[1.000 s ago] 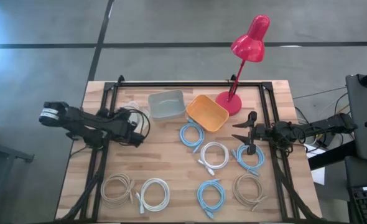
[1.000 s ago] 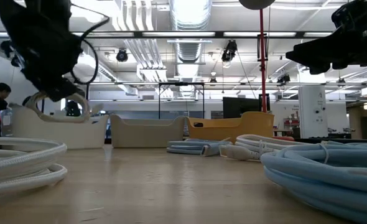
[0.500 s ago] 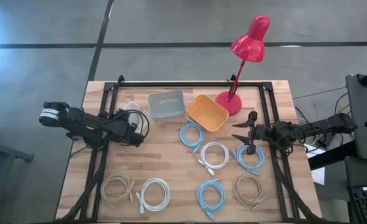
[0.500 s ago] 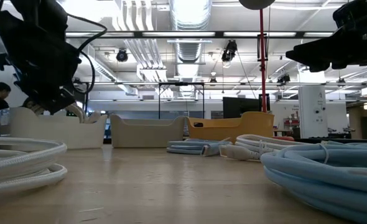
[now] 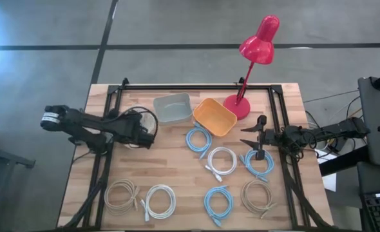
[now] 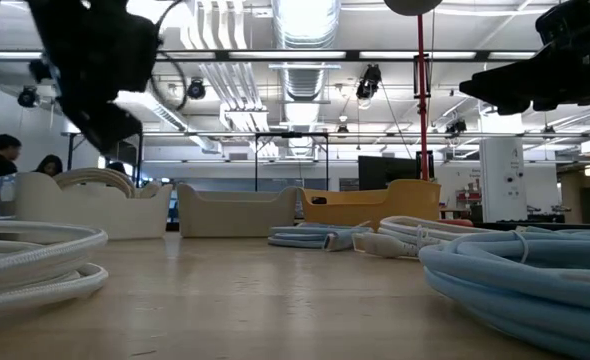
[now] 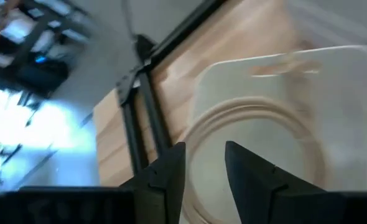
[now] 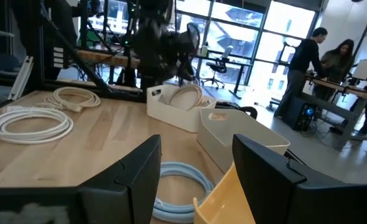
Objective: Sort HDMI cables
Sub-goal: Put the left brown hdmi cable into the white bin
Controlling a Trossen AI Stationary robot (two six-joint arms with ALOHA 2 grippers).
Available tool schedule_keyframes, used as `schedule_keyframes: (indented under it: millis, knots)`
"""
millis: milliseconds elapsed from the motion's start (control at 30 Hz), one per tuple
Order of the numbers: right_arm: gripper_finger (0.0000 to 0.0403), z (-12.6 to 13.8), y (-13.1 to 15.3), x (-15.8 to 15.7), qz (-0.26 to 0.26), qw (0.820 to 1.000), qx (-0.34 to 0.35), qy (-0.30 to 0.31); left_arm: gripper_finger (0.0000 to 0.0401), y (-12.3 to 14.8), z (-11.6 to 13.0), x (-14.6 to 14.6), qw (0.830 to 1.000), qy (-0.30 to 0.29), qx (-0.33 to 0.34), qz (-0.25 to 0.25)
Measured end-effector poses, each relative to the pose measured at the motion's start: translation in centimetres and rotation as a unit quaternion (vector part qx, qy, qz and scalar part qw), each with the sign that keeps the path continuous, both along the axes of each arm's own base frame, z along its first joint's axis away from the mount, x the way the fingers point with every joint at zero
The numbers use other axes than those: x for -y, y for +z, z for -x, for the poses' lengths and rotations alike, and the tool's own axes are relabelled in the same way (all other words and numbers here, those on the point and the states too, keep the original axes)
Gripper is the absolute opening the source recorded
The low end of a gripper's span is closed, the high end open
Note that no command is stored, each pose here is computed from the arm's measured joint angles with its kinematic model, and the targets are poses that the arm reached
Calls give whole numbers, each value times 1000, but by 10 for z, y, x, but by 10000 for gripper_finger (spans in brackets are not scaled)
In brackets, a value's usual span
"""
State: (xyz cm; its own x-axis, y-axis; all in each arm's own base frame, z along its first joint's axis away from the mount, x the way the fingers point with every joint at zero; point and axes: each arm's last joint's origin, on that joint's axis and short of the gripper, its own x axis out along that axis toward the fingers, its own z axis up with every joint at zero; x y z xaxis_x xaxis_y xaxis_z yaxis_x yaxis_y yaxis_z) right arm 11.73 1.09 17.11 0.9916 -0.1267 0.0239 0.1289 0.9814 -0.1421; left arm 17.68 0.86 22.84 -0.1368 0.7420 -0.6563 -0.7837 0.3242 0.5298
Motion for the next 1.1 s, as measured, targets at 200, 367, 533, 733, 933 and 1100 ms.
schedule_keyframes:
  millis: [200,367,533,733,933,1100]
  knots:
    - [194,0,0,0,4,1000,-1,0,126,26,-19,9,990,-103,-14,99]
    - [194,0,0,0,4,1000,-1,0,126,21,-29,27,944,-238,-35,224]
    - [194,0,0,0,-3,1000,0,0,126,8,-29,58,890,-345,-46,294]
    - [194,0,0,0,-8,1000,0,0,128,-8,-12,89,852,-350,-58,385]
    - [194,0,0,0,-8,1000,0,0,129,-28,4,123,799,-364,-52,475]
    - [194,0,0,0,-8,1000,0,0,131,-48,19,139,794,-360,-81,483]
